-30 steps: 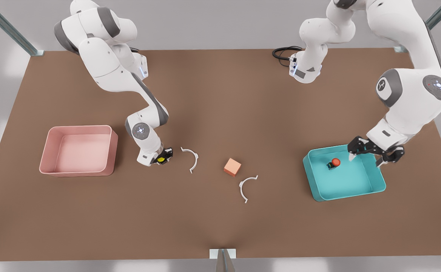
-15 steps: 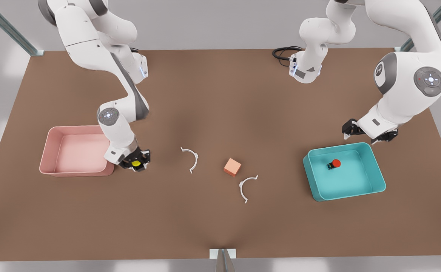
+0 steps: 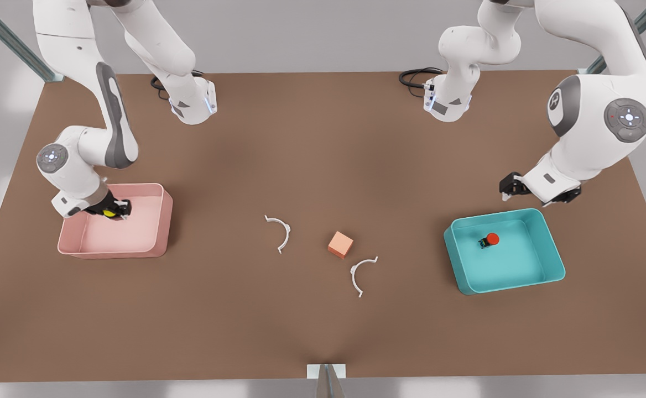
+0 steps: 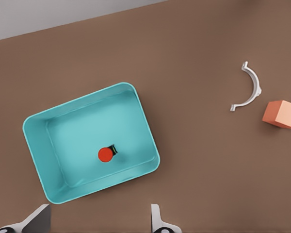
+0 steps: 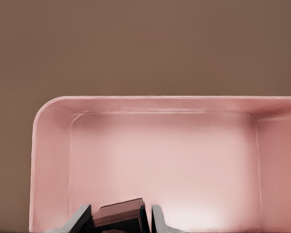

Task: Place the red button in the blue storage box with the left arm, and place the yellow button in the pink storage box with the right arm

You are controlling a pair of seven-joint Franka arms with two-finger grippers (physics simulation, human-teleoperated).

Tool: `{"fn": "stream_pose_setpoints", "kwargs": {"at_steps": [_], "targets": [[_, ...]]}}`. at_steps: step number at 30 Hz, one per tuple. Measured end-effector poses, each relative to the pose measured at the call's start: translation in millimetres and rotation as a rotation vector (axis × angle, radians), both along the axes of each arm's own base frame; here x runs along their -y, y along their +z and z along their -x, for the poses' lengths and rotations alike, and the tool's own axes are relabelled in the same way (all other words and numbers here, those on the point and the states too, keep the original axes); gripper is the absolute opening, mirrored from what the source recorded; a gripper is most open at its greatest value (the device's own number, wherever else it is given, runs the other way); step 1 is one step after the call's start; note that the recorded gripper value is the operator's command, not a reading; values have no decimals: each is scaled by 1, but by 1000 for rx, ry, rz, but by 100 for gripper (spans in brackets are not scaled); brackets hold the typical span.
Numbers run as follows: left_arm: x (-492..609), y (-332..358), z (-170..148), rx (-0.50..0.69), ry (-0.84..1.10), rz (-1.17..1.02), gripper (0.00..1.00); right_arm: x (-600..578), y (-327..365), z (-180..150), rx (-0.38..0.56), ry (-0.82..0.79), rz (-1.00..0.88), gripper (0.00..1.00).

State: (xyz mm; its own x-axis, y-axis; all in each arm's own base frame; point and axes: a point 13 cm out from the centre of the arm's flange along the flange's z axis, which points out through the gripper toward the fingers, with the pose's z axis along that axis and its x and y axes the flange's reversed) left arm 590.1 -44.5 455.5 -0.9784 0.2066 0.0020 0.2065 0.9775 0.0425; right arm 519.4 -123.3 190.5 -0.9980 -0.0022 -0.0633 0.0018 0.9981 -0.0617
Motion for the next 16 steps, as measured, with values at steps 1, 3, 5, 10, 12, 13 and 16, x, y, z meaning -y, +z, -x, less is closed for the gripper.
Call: {"fn": "stream_pose_setpoints", "kwargs": {"at_steps": [1, 3, 5, 10, 12, 13, 16], "targets": [[2, 0, 1, -1, -2, 0, 100, 8, -9, 5, -18, -1, -9, 100], [6, 0, 2, -4, -5, 0, 100, 8, -19, 2, -34, 29, -23, 100], [6, 0, 2, -6, -3, 0, 100, -4, -31, -3, -52, 79, -38, 100], [2, 0, 2, -8, 11, 0, 100, -115, 200, -197, 226, 280, 25, 100], [2, 0, 3, -8, 13, 0, 100, -153, 250, -189, 199, 298, 23, 100], [2, -1, 3, -9, 13, 0, 100, -157, 252, -171, 156, 291, 26, 100], [4, -1, 3, -9, 13, 0, 100, -155, 245, -139, 45, 248, 16, 100]]}}
